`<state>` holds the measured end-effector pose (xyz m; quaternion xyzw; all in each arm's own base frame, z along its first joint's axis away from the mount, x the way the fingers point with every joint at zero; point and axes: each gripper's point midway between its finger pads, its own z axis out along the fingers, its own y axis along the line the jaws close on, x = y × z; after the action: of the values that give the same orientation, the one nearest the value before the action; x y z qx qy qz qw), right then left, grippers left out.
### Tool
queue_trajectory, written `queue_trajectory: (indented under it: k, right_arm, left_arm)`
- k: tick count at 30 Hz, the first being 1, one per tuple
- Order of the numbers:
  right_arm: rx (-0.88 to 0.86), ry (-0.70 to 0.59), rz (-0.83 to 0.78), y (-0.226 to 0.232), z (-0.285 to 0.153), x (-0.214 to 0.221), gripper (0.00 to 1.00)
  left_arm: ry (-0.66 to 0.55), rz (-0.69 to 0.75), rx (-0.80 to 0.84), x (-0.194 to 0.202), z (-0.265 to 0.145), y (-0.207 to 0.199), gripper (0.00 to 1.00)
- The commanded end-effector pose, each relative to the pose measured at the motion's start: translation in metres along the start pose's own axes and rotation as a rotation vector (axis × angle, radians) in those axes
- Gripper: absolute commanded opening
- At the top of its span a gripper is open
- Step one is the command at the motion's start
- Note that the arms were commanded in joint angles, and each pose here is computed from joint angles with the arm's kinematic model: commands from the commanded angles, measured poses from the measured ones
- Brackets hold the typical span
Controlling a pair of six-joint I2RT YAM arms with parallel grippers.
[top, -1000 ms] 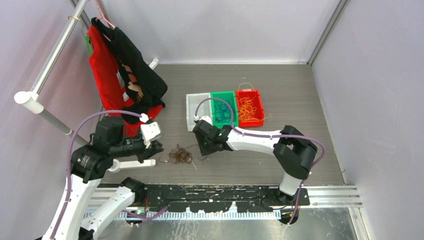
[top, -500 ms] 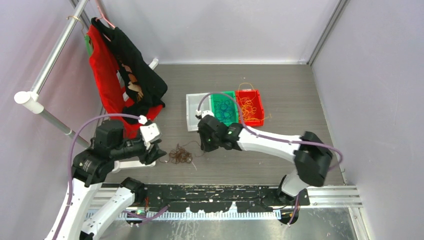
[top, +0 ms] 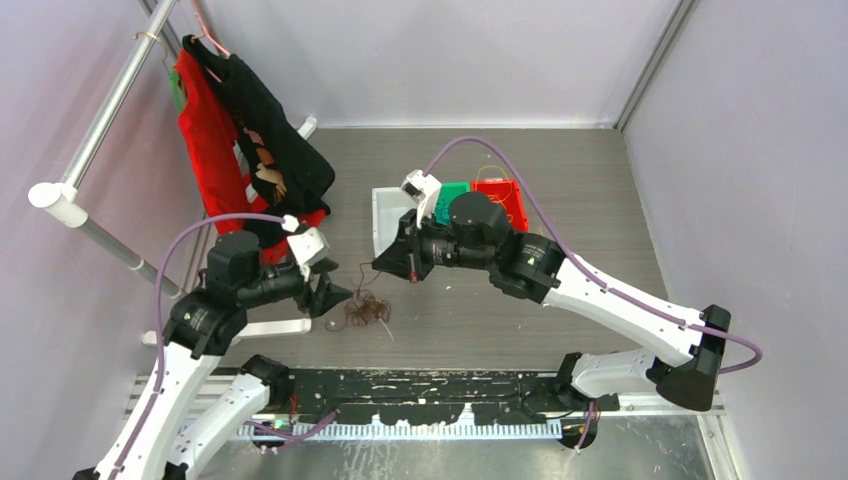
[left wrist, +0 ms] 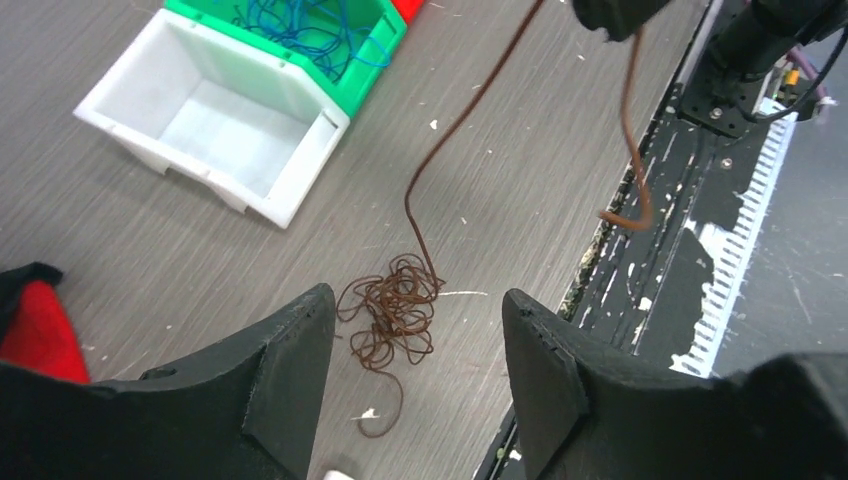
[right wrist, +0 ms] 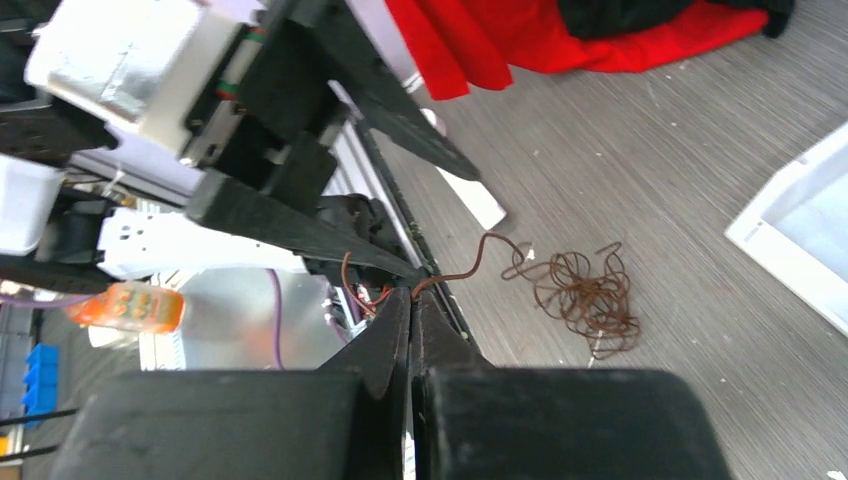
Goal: Untangle the cables
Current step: Untie the cable.
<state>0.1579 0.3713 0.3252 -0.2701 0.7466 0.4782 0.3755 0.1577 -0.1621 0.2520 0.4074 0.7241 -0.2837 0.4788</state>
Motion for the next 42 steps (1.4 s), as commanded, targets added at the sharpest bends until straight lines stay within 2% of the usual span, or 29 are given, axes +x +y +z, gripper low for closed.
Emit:
queue_trajectory:
  k: [1, 7, 11, 15, 18, 20, 23, 24, 25, 26, 31, 33, 38, 42]
  right_arm:
    - [-0.136, -0.072, -0.052, 0.036, -0.013, -0.032, 0.01]
    - [-0.198, -0.118, -0.054, 0.055, -0.02, -0.05, 0.01]
    - [-0.226, -0.142, -0.042, 0.062, -0.021, -0.057, 0.01]
    - [-0.247, -0.175, -0.034, 0.067, -0.023, -0.064, 0.01]
    - [-0.259, -0.195, -0.034, 0.07, -0.024, -0.069, 0.01]
    - [-0.262, -0.209, -0.035, 0.071, -0.025, -0.072, 0.01]
    - [-0.268, -0.214, -0.064, 0.07, -0.027, -0.07, 0.02]
    - [-0.266, -0.214, -0.084, 0.068, -0.027, -0.067, 0.09]
    - [-0.257, -0.215, -0.103, 0.065, -0.029, -0.063, 0.24]
    - [-0.24, -0.214, -0.13, 0.059, -0.029, -0.058, 0.34]
    - [-0.122, -0.2, -0.259, 0.024, -0.03, -0.034, 0.59]
    - [-0.071, -0.202, -0.294, 0.009, -0.032, -0.026, 0.65]
    - [0.044, -0.233, -0.337, -0.021, -0.033, -0.016, 0.7]
    - [-0.022, -0.227, -0.339, -0.015, -0.021, -0.009, 0.7]
  left_arm:
    - [-0.069, -0.023, 0.08, -0.013, 0.014, -0.006, 0.63]
    - [-0.116, -0.102, 0.265, -0.008, 0.027, -0.032, 0.63]
    - [-0.128, -0.165, 0.246, -0.003, 0.044, -0.021, 0.61]
    - [-0.136, -0.235, 0.289, -0.011, 0.054, -0.02, 0.54]
    - [-0.133, -0.259, 0.302, -0.015, 0.059, -0.018, 0.42]
    - [-0.137, -0.27, 0.303, -0.018, 0.06, -0.017, 0.29]
    - [-0.151, -0.257, 0.318, -0.027, 0.056, -0.02, 0.04]
    - [-0.155, -0.243, 0.321, -0.032, 0.052, -0.021, 0.0]
    - [-0.16, -0.22, 0.323, -0.037, 0.049, -0.022, 0.0]
    - [-0.16, -0.189, 0.318, -0.042, 0.045, -0.022, 0.0]
    - [-0.198, -0.053, 0.294, -0.074, 0.025, -0.023, 0.0]
    - [-0.209, -0.021, 0.301, -0.088, 0.016, -0.026, 0.0]
    - [-0.218, 0.01, 0.327, -0.108, 0.0, -0.034, 0.0]
    - [-0.244, 0.036, 0.331, -0.121, -0.008, -0.038, 0.0]
